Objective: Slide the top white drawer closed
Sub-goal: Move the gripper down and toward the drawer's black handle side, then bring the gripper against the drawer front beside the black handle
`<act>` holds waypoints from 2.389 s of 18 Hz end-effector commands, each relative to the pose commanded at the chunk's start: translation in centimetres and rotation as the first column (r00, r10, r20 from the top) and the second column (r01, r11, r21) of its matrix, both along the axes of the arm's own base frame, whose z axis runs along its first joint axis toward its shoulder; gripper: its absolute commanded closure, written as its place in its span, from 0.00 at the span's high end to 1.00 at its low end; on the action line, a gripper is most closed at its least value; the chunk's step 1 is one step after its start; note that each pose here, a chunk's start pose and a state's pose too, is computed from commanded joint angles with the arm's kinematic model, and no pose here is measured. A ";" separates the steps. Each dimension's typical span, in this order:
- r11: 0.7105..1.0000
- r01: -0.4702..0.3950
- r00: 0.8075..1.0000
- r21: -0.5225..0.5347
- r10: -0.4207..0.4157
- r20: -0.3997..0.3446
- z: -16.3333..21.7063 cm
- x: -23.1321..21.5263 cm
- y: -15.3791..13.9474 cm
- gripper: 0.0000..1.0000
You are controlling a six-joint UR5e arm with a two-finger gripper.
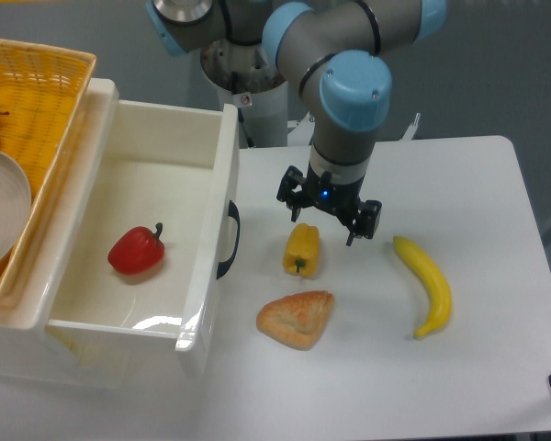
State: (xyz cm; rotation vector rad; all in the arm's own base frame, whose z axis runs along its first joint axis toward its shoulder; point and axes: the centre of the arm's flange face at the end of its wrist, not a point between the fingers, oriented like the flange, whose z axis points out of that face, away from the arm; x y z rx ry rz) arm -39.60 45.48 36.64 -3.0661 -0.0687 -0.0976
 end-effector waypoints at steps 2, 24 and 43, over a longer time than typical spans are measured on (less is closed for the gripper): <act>1.000 -0.011 1.000 -0.003 0.011 0.004 -0.3 -0.2 -0.1 1.00; 0.967 -0.244 0.949 -0.075 0.254 0.189 -9.0 -0.7 3.2 1.00; 0.975 -0.206 0.944 -0.082 0.220 0.244 -10.0 2.1 5.1 1.00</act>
